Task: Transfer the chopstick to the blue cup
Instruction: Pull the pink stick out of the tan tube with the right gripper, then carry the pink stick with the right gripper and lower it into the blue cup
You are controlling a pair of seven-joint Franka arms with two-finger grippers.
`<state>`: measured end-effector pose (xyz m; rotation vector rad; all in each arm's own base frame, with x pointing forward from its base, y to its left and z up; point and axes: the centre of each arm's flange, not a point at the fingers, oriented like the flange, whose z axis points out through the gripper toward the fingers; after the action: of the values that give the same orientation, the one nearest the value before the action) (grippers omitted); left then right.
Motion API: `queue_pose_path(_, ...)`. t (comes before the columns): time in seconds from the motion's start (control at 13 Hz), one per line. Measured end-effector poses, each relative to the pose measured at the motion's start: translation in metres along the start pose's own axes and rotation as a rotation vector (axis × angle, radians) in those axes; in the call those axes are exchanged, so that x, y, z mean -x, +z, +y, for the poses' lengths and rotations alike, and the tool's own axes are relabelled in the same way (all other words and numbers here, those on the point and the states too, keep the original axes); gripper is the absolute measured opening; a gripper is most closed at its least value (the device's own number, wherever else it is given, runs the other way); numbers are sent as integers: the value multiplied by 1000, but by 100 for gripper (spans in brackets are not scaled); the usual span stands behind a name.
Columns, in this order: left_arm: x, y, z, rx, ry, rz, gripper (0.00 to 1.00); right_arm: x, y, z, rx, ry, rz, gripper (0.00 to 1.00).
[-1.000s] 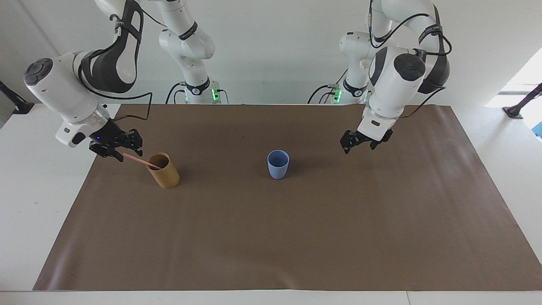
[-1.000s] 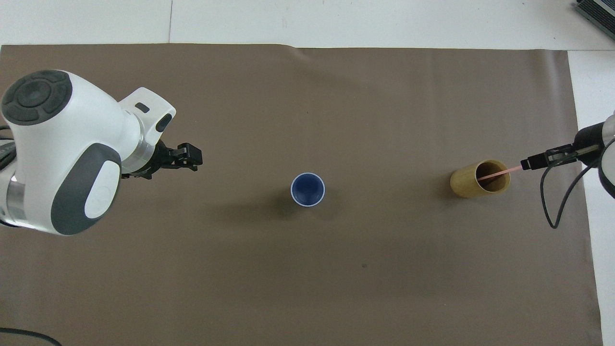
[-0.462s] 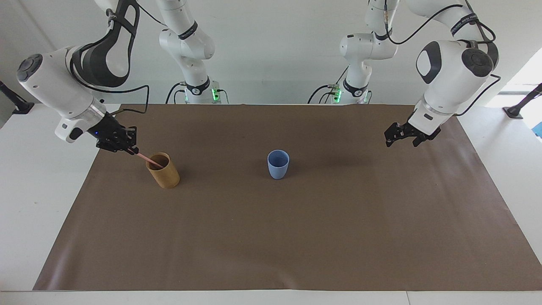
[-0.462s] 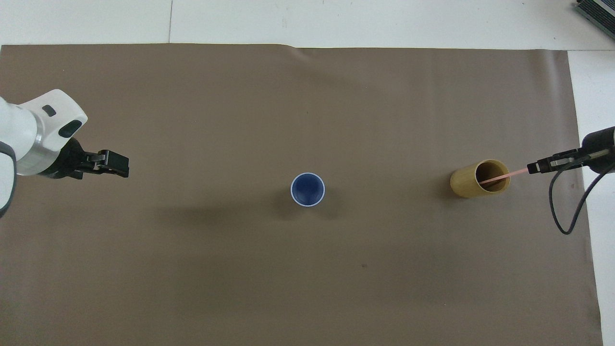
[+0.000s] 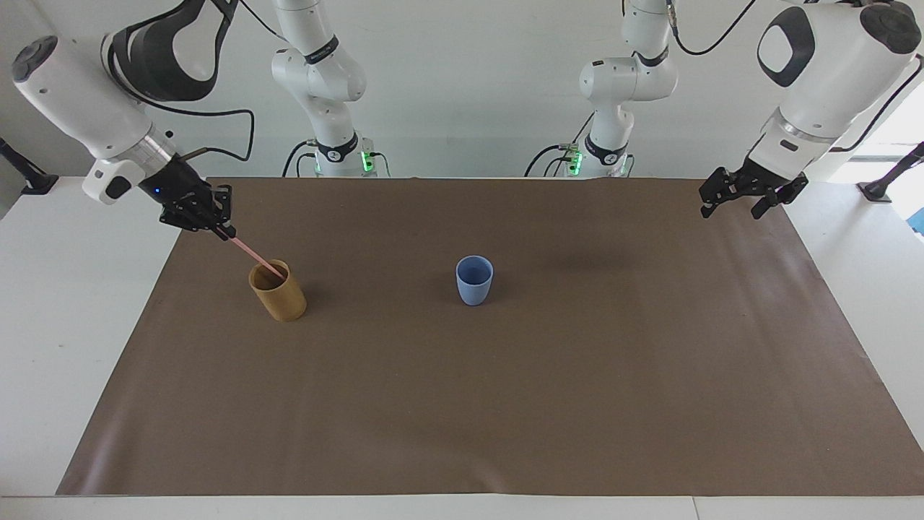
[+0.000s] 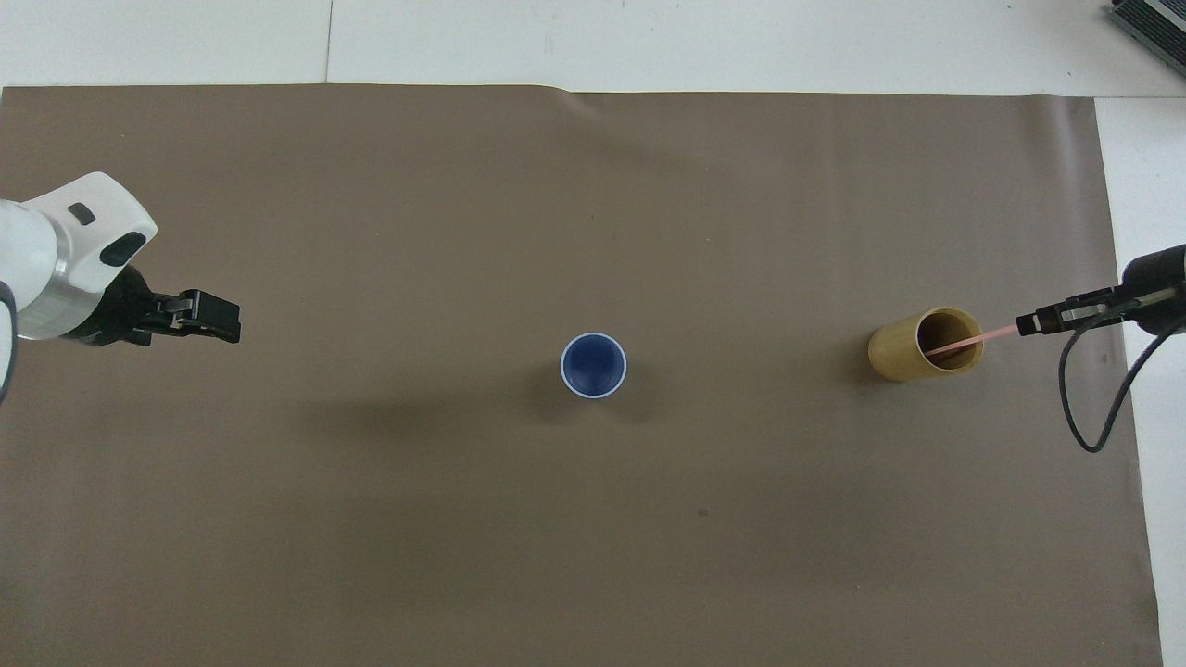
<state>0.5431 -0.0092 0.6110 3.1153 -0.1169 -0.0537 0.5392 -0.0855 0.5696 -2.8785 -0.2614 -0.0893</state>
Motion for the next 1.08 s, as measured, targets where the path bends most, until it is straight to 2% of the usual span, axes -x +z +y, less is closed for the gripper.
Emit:
queue_pose_path(0.23, 11, -33, 3, -1, 4, 13, 100, 6, -25, -66, 13, -4, 14, 10)
queue_pose_path(0.38, 13, -36, 3, -2, 4, 16, 100, -3, -17, -104, 19, -10, 10, 10)
queue_pose_path(0.62, 13, -36, 3, -1, 4, 9, 100, -20, -2, -177, 83, -56, 48, 10)
queue_pose_path(0.77, 14, -36, 6, -1, 10, 4, 100, -22, 3, -249, 128, -68, 96, 10)
queue_pose_path(1.08, 16, -35, 11, -1, 18, -14, 100, -16, 15, -333, 107, -135, 147, 10)
